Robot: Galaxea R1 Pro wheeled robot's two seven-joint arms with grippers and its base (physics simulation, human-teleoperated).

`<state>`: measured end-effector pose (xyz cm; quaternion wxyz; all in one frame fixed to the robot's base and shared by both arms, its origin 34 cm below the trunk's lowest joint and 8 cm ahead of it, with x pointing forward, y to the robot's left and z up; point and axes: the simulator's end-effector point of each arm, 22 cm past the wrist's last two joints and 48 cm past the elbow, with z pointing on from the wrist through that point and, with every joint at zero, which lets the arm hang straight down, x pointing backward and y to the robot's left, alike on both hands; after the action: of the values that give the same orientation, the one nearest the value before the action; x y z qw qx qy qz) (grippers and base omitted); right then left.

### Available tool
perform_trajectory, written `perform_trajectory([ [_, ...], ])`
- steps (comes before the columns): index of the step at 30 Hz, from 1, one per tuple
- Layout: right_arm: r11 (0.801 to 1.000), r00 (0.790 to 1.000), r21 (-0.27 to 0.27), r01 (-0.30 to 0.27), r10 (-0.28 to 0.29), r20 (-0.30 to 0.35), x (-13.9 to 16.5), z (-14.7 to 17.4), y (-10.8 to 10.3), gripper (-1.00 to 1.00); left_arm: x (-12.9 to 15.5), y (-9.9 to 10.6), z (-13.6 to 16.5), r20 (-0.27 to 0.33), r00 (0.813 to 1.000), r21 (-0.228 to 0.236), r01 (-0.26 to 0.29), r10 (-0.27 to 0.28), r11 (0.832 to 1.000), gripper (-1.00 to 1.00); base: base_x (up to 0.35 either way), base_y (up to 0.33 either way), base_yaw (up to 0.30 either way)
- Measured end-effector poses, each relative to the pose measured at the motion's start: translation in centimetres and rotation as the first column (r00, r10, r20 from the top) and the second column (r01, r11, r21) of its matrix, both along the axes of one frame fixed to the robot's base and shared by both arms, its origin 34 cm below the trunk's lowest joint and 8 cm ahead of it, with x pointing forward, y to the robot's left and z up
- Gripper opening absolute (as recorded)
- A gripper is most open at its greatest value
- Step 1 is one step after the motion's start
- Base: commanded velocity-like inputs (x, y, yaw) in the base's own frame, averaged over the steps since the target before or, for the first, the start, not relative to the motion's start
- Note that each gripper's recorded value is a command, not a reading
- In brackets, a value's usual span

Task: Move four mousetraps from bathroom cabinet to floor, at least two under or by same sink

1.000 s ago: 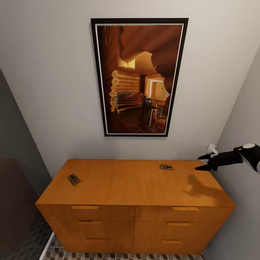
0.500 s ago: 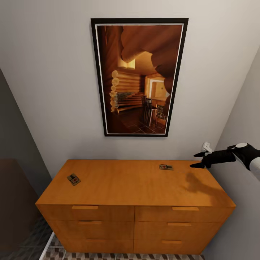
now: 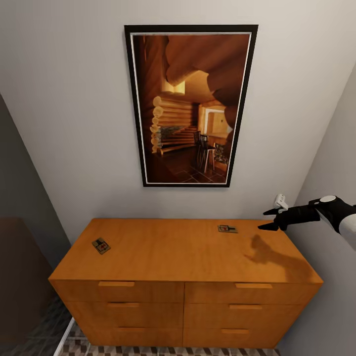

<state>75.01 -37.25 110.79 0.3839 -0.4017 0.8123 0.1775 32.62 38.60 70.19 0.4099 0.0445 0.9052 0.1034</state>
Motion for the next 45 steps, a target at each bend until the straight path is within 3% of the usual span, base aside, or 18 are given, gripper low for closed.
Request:
perform_trajectory([
  [9,1.0,1.0,0.0,-0.002,0.002,0.0,0.0,0.0,0.0,1.0,-4.3,1.7,-0.5,-0.059,0.998,0.025,0.001,0.001,1.0,1.0,0.0,0.0,0.0],
  [15,1.0,1.0,0.0,-0.003,0.003,-0.001,0.0,0.0,0.0,1.0,-5.6,2.5,-0.6,-0.078,0.997,0.035,0.002,0.0,0.999,1.0,0.0,0.0,0.0],
  [25,1.0,1.0,0.001,-0.004,0.004,-0.001,0.0,0.0,0.1,1.0,-6.0,3.1,-0.5,-0.084,0.996,0.045,0.005,-0.001,0.999,1.0,0.0,0.0,0.0],
  [45,1.0,1.0,0.001,-0.006,0.006,-0.002,0.0,0.0,0.2,1.0,-6.0,2.0,-0.7,-0.083,0.997,0.028,0.007,-0.004,1.0,1.0,0.117,0.0,0.0],
])
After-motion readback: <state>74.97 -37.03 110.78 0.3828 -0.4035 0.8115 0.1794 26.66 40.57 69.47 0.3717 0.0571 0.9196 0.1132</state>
